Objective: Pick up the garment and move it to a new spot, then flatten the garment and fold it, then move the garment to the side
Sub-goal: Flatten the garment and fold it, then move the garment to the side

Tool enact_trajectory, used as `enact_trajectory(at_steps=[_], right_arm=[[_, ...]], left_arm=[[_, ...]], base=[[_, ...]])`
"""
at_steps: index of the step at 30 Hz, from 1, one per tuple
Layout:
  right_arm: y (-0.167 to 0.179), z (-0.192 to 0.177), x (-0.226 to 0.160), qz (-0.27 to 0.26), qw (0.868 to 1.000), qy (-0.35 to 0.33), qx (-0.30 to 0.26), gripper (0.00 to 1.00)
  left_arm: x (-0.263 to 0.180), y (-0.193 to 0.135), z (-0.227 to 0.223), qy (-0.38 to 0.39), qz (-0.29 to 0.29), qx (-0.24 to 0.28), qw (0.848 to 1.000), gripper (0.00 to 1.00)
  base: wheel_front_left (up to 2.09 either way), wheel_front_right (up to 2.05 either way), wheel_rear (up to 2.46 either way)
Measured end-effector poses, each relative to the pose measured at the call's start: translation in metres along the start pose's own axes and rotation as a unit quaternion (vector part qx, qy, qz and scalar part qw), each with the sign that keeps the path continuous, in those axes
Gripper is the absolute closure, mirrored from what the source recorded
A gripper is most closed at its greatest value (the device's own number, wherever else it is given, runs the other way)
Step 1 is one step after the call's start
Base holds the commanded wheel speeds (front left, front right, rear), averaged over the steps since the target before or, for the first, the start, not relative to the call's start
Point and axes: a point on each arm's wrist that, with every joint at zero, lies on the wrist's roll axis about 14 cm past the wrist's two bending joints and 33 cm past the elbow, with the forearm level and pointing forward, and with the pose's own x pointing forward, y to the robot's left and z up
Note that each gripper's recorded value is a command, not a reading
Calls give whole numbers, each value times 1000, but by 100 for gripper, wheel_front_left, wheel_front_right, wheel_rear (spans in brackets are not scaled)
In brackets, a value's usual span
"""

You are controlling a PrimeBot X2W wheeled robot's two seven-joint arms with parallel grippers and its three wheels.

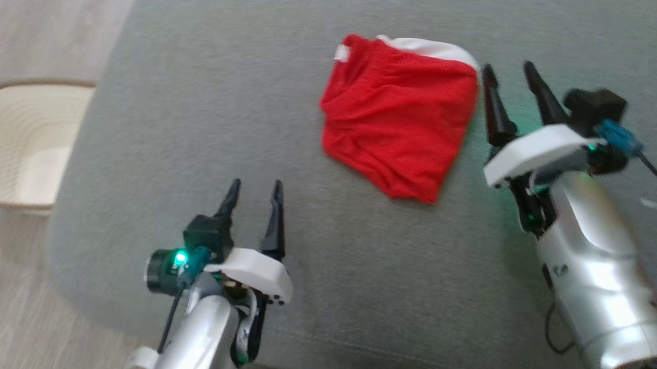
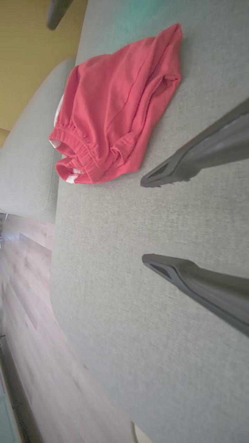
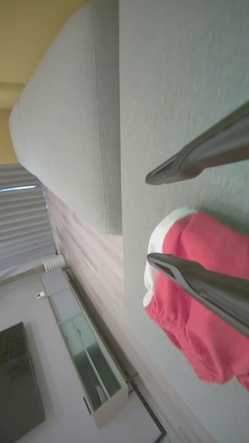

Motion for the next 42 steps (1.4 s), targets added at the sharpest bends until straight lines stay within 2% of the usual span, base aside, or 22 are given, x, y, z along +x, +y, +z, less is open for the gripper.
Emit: enact_trajectory(at_steps=[7, 13, 30, 42], right_arm=[[-60, -5, -55, -89, 996, -9, -1, 0], [-84, -13, -98, -135, 991, -7, 2, 0], [-82, -8, -162, -165, 986, -24, 10, 0], [-73, -19, -165, -156, 987, -13, 23, 0]], left_arm=[[13, -13, 4, -11, -22, 15, 1000, 0], [13, -23, 1, -10, -39, 20, 999, 0], [-4, -20, -1, -12, -36, 29, 999, 0], [-7, -20, -3, -10, -40, 23, 999, 0]], base=[[0, 0, 0], [0, 0, 0], [0, 0, 0], [0, 0, 0]])
